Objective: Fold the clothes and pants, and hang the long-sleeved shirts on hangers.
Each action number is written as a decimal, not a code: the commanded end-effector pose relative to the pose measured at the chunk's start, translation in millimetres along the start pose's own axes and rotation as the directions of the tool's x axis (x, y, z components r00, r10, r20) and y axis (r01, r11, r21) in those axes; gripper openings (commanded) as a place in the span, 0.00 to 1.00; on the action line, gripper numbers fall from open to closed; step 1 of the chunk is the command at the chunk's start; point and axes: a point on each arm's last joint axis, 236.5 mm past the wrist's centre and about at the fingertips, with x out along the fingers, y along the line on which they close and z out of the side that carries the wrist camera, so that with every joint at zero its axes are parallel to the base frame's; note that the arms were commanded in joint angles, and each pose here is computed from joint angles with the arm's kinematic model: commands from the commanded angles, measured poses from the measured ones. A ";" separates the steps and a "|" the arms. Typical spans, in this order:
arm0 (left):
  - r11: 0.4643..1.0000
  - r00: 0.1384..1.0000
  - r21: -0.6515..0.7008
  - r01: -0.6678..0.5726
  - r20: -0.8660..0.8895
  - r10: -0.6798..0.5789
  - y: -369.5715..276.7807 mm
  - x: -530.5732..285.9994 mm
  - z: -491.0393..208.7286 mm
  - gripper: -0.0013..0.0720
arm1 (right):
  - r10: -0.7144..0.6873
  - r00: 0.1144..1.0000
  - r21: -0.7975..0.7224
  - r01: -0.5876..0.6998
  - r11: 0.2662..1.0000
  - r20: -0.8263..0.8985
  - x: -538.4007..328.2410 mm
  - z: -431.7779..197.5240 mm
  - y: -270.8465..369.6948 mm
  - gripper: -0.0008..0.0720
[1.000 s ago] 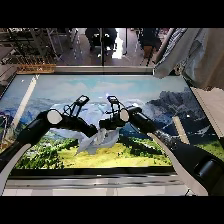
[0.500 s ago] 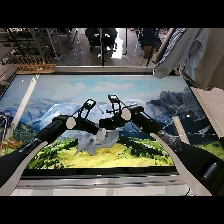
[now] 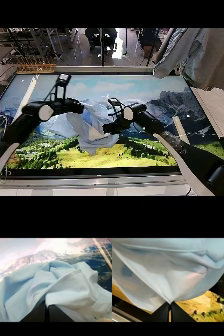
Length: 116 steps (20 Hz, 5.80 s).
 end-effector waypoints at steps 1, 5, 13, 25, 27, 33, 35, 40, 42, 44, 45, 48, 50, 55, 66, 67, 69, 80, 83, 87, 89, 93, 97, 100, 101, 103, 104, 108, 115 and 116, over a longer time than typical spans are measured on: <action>0.998 0.999 -0.054 -0.035 -0.039 0.033 26.0 -30.3 -3.4 0.03 | -0.019 1.000 -0.016 0.019 1.000 0.022 -34.4 -5.4 1.8 0.04; 0.988 0.991 -0.080 0.133 0.035 -0.131 -22.0 -57.4 16.6 0.03 | 0.001 0.988 -0.106 0.015 0.994 0.153 -112.2 3.7 36.1 0.04; 0.978 0.979 -0.199 0.066 -0.174 -0.102 20.9 -57.3 -36.2 0.96 | 0.041 0.945 -0.118 -0.002 0.993 0.326 -99.8 60.1 69.7 0.04; 0.450 0.652 -0.474 -0.757 -0.511 0.560 325.2 -220.4 -273.2 0.57 | 0.039 0.956 -0.176 0.013 0.984 0.290 -81.1 56.5 73.6 0.04; 0.455 0.646 -0.459 -0.763 -0.514 0.564 339.0 -208.5 -281.1 0.57 | 0.038 0.957 -0.177 0.014 0.984 0.288 -81.0 56.0 73.3 0.04; 0.468 0.644 -0.443 -0.765 -0.552 0.530 353.3 -182.5 -307.2 0.57 | 0.021 0.955 -0.187 0.036 0.982 0.294 -81.4 57.6 69.2 0.04; 0.469 0.645 -0.443 -0.764 -0.550 0.531 356.5 -178.4 -309.4 0.29 | 0.021 0.955 -0.187 0.037 0.982 0.295 -81.4 57.8 69.2 0.04; 0.468 0.644 -0.442 -0.765 -0.520 0.561 360.5 -184.0 -297.3 0.09 | 0.019 0.955 -0.187 0.038 0.982 0.296 -81.4 57.9 68.9 0.04; 0.465 0.642 -0.443 -0.767 -0.497 0.585 361.3 -191.2 -286.1 0.04 | 0.019 0.955 -0.186 0.038 0.982 0.296 -81.4 57.9 68.9 0.04; 0.465 0.641 -0.446 -0.765 -0.453 0.620 362.2 -201.8 -266.2 0.04 | 0.019 0.955 -0.186 0.038 0.982 0.296 -81.4 57.9 68.9 0.04; 0.464 0.648 -0.463 -0.755 -0.418 0.637 361.3 -206.9 -251.3 0.04 | 0.020 0.955 -0.186 0.038 0.982 0.296 -81.5 58.0 69.0 0.04; 0.523 0.743 -0.586 -0.620 -0.222 0.632 341.7 -212.6 -177.0 0.04 | 0.019 0.955 -0.187 0.038 0.982 0.296 -81.5 58.1 68.8 0.04; 0.684 0.873 -0.628 -0.372 0.014 0.488 296.8 -198.0 -105.4 0.04 | 0.002 0.952 -0.189 0.059 0.980 0.305 -82.5 60.5 63.8 0.04; 0.875 0.838 0.096 0.474 0.255 -0.482 60.3 -174.3 -32.7 0.04 | -0.086 0.908 -0.168 0.168 0.971 0.410 -103.0 89.1 28.5 0.04; 0.639 0.641 0.074 0.766 -0.013 -0.767 -23.8 -119.6 -82.6 0.03 | -0.089 0.883 -0.153 0.178 0.972 0.462 -112.3 105.5 16.0 0.04; 0.666 0.666 0.074 0.743 0.024 -0.746 -18.4 -113.7 -73.9 0.03 | -0.086 0.883 -0.153 0.174 0.973 0.461 -112.1 105.2 16.8 0.04; 0.698 0.690 0.068 0.713 0.108 -0.715 -11.2 -107.9 -54.2 0.03 | -0.081 0.886 -0.152 0.168 0.974 0.456 -111.3 104.0 18.0 0.04; 0.770 0.734 0.047 0.637 0.269 -0.624 -30.2 -75.3 -1.2 0.03 | -0.004 0.910 -0.266 0.125 0.956 0.415 -142.7 73.9 68.5 0.04; 0.809 0.721 0.083 0.582 0.408 -0.560 -39.8 -89.2 41.4 0.03 | -0.050 0.910 -0.282 0.179 0.943 0.412 -161.2 61.9 67.6 0.04; 0.865 0.746 0.142 0.481 0.453 -0.489 -42.2 -123.2 60.3 0.03 | -0.125 0.869 -0.148 0.220 0.964 0.479 -171.1 87.9 32.2 0.04; 0.880 0.784 0.149 0.452 0.403 -0.471 -41.6 -125.6 49.4 0.03 | -0.129 0.834 -0.071 0.197 0.978 0.536 -176.7 110.4 16.5 0.04; 0.877 0.812 0.156 0.454 0.333 -0.480 -45.7 -122.3 33.1 0.03 | -0.130 0.804 0.010 0.153 0.988 0.580 -168.5 136.1 2.6 0.04; 0.877 0.813 0.160 0.453 0.329 -0.480 -46.6 -121.6 32.4 0.03 | -0.109 0.820 0.008 0.127 0.992 0.561 -149.0 140.4 6.2 0.04; 0.881 0.816 0.158 0.446 0.334 -0.473 -44.8 -121.0 33.4 0.03 | -0.111 0.818 0.009 0.129 0.992 0.564 -149.3 141.2 5.4 0.04; 0.883 0.819 0.160 0.441 0.330 -0.469 -43.8 -120.1 32.5 0.03 | -0.111 0.819 0.008 0.128 0.992 0.563 -149.3 141.2 5.5 0.04; 0.890 0.838 0.179 0.418 0.301 -0.454 -40.4 -115.5 25.6 0.03 | -0.102 0.820 0.008 0.119 0.993 0.564 -149.3 141.1 7.5 0.04; 0.894 0.847 0.181 0.410 0.287 -0.447 -38.6 -113.3 22.4 0.03 | -0.088 0.824 0.007 0.102 0.995 0.560 -148.4 140.1 10.9 0.04; 0.924 0.864 0.142 0.354 0.328 -0.381 -25.8 -108.1 32.7 0.03 | -0.020 0.838 -0.006 0.027 1.000 0.545 -146.9 134.6 30.6 0.04; 0.905 0.845 0.156 0.397 0.322 -0.426 -67.3 -84.3 35.5 0.03 | 0.092 0.832 -0.139 -0.018 0.990 0.548 -172.2 123.3 87.3 0.04; 0.900 0.837 0.162 0.404 0.332 -0.436 -70.9 -82.9 37.8 0.03 | 0.094 0.841 -0.168 -0.004 0.986 0.533 -174.5 117.8 91.9 0.04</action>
